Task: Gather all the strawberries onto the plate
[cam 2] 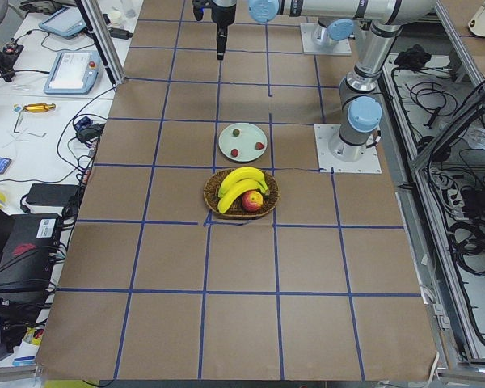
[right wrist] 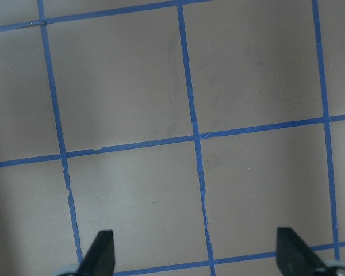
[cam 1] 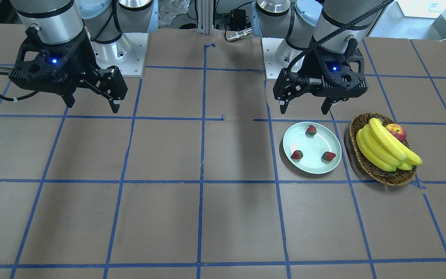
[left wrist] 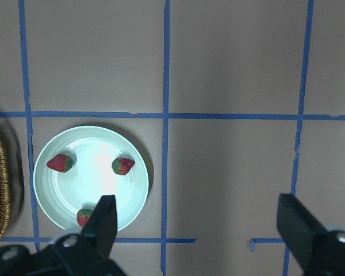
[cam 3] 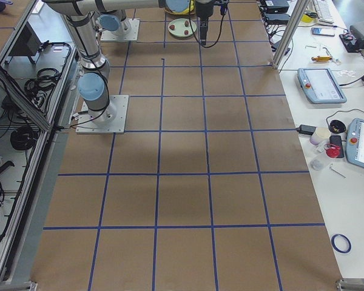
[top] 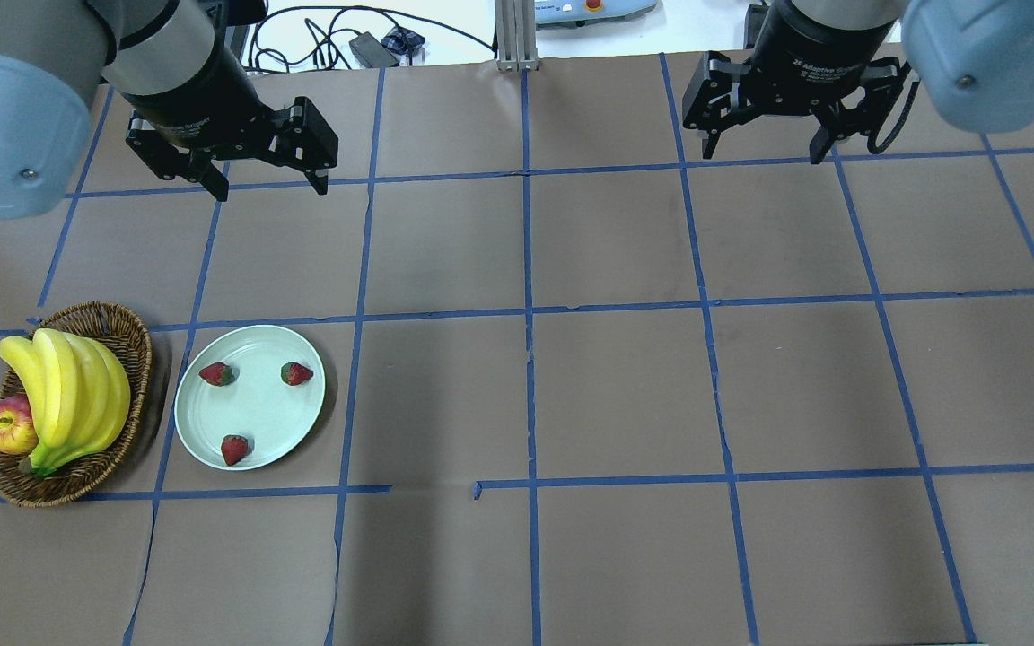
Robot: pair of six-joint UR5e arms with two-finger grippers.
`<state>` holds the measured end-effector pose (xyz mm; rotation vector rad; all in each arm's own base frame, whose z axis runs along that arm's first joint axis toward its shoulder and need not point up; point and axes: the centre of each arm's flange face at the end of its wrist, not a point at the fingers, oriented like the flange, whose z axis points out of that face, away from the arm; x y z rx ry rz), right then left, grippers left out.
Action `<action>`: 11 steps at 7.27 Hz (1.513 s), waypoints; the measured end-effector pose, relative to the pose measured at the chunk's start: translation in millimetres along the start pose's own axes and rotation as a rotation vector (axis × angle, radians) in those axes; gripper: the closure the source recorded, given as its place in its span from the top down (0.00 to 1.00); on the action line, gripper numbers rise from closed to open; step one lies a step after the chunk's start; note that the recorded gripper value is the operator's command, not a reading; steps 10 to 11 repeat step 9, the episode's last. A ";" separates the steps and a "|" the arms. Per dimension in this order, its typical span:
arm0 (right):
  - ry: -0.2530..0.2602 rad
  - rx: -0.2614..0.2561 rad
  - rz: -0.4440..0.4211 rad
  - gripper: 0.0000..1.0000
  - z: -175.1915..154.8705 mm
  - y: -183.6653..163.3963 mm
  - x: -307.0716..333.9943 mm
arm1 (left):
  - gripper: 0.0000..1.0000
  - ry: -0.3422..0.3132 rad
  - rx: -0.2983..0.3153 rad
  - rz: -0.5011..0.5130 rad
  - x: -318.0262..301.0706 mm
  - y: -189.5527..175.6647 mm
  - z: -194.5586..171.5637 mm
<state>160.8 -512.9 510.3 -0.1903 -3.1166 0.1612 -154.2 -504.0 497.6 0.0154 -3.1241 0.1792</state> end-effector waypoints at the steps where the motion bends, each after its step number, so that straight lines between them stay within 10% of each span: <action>1: 0.001 0.002 -0.001 1.00 1.1 -0.4 -0.1 | 1.00 -0.001 0.004 0.037 -0.1 0.6 -1.2; 11: 0.026 0.016 -0.095 1.00 5.4 -1.2 -9.1 | 1.00 0.000 0.003 0.079 0.6 4.1 -0.7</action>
